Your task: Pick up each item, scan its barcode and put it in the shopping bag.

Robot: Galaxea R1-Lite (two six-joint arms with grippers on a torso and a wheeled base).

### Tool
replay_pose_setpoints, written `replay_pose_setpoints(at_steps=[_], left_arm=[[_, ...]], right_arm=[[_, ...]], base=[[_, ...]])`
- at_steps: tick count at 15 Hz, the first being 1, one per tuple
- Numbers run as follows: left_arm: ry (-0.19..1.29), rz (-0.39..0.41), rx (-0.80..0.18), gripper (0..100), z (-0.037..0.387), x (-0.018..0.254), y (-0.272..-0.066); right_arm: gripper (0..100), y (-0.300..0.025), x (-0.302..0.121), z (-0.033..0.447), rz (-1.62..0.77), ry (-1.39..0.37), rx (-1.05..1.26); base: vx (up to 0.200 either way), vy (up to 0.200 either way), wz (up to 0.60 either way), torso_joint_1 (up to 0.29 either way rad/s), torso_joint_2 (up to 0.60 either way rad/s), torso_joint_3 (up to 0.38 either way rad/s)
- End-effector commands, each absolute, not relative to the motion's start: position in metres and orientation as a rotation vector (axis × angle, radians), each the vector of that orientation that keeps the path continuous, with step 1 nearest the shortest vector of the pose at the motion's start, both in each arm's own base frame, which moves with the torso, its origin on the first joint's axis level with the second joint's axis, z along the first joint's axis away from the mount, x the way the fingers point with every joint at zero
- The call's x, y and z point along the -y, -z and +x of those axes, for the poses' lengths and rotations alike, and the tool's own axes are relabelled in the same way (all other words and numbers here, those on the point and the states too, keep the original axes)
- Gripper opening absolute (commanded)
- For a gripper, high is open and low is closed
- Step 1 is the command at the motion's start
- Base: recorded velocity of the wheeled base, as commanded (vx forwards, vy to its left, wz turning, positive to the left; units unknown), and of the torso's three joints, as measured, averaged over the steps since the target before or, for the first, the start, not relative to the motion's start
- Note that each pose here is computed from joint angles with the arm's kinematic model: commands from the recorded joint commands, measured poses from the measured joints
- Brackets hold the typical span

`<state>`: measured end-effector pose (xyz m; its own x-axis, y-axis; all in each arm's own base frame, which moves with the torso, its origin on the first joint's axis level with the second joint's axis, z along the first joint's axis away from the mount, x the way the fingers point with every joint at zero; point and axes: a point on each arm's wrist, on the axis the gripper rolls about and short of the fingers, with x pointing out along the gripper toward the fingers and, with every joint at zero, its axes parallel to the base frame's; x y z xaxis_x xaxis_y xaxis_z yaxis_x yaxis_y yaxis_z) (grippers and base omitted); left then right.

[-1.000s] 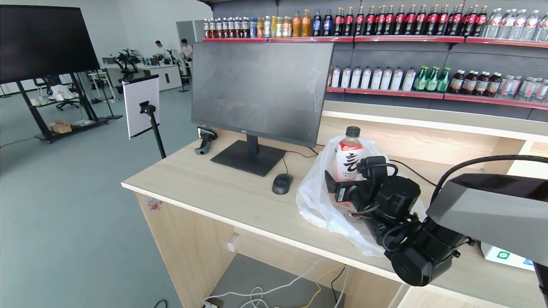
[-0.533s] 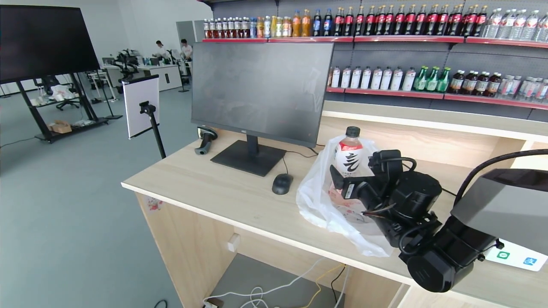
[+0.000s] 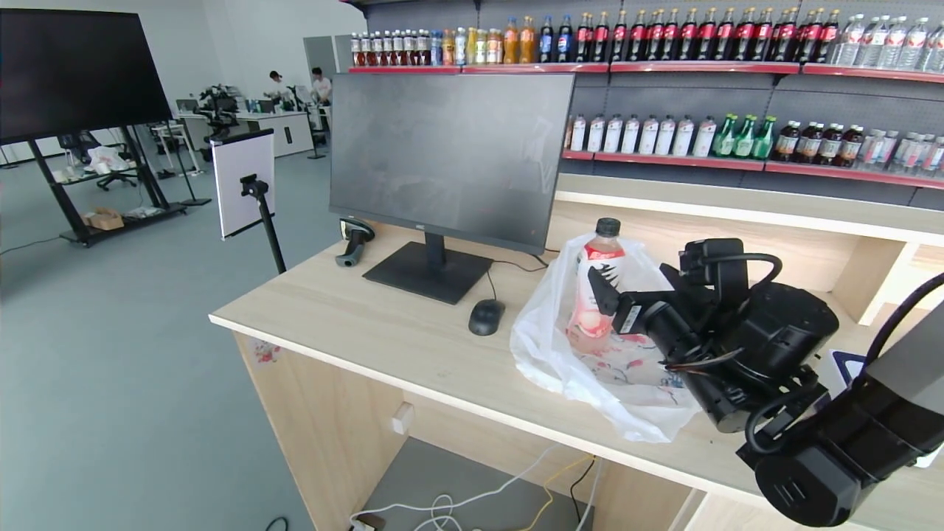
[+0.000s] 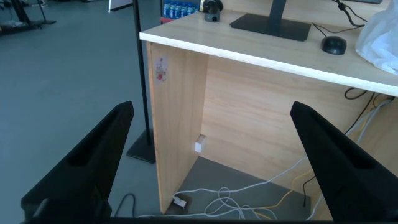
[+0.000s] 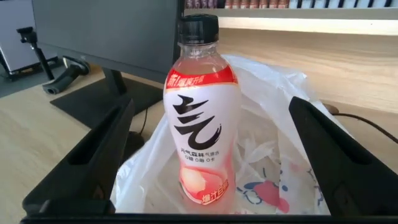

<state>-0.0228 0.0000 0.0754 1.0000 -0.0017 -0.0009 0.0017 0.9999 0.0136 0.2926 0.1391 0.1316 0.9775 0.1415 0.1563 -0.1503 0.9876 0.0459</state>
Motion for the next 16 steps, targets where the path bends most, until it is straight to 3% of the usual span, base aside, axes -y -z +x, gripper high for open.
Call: replay_pose_setpoints(at_steps=[1,9,16], left_arm=[[0.002,0.014,0.0,100,-0.023,0.0,-0.075],[0.002,0.014,0.0,100,-0.023,0.0,-0.075],[0.0,0.014,0.0,100,-0.023,0.0,-0.075]], right_arm=[[100,-0.146,-0.135,0.276,0.075,-0.162,0.181],[100,-0.167,-0.146,0.248,0.154,-0.243,0.227],[100,-0.173,-0.142,0.245,0.162,-0.238,0.246]], base=[[0.0,0.0,0.0,0.0,0.0,0.0],[0.0,0.0,0.0,0.0,0.0,0.0],[0.0,0.0,-0.6,0.001,0.0,0.005]])
